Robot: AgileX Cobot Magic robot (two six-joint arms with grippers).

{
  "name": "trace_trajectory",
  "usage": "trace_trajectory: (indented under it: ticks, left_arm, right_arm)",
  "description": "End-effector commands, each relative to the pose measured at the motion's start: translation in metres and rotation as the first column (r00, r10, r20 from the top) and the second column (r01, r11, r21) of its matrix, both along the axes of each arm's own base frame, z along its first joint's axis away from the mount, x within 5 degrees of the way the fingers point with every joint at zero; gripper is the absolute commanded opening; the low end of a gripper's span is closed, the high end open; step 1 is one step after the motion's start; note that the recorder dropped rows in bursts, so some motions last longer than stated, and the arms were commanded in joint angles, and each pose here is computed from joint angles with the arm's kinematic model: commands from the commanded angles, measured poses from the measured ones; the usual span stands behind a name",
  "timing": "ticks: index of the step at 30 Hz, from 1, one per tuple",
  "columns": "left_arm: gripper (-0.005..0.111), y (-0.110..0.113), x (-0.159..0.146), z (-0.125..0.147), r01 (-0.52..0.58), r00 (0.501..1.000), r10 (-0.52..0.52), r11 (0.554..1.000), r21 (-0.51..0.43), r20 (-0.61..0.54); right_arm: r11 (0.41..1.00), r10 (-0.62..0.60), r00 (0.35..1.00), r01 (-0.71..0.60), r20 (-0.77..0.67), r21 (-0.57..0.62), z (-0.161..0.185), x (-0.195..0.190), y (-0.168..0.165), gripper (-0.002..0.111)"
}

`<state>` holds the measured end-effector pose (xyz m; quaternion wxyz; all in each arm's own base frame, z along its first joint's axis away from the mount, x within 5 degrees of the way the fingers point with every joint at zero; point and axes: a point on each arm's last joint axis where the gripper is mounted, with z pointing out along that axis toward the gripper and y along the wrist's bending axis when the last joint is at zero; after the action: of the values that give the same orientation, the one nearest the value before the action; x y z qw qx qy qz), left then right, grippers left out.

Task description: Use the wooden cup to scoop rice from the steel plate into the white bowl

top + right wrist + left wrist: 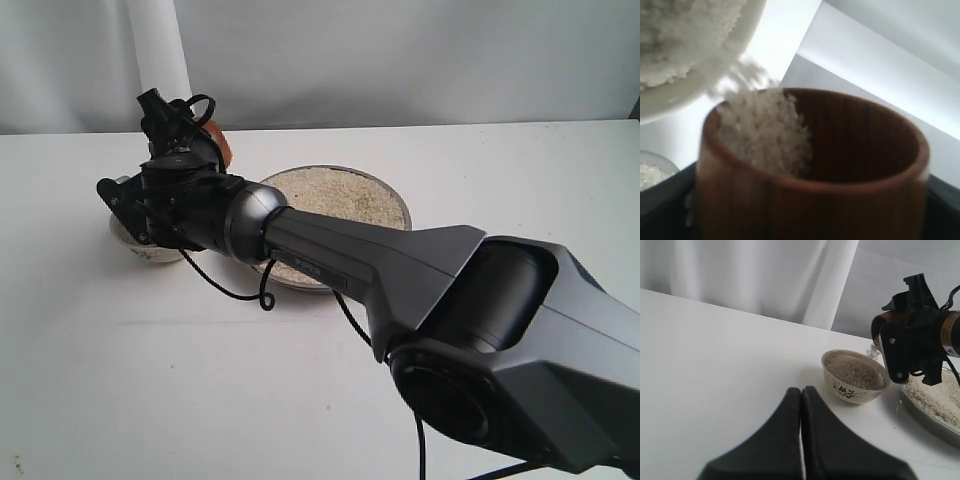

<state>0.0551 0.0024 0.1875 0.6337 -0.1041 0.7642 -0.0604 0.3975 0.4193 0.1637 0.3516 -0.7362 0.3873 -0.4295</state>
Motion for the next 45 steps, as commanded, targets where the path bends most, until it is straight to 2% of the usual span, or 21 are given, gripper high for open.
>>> trace_trajectory:
  ticks: [1, 13, 22, 36, 45]
  left_arm:
    - [0.0, 0.0, 0.0, 0.002, 0.004, 1.0, -0.004, 1.0, -0.004, 0.012]
    - [0.0, 0.0, 0.0, 0.002, 0.004, 1.0, -0.004, 1.0, -0.004, 0.012]
    - [0.0, 0.0, 0.0, 0.002, 0.004, 1.0, -0.004, 1.0, -0.004, 0.012]
    - [0.0, 0.0, 0.0, 0.002, 0.004, 1.0, -0.004, 1.0, -0.004, 0.012]
    - [0.0, 0.0, 0.0, 0.002, 0.004, 1.0, -0.004, 1.0, -0.004, 0.012]
  right_arm:
    - [0.999, 0.045, 0.997, -0.043, 0.066, -0.021, 0.014, 0.001, 0.003, 0.0]
    - [0.99, 0.09, 0.991, -0.078, 0.102, -0.115, 0.016, 0.001, 0.003, 0.0]
    - [0.971, 0.201, 0.964, -0.174, 0.172, -0.163, 0.022, -0.006, 0.016, 0.0]
    - [0.946, 0.24, 0.937, -0.167, 0.255, -0.277, 0.028, -0.002, 0.014, 0.0]
    - [0.945, 0.242, 0.935, -0.167, 0.259, -0.281, 0.028, -0.002, 0.014, 0.0]
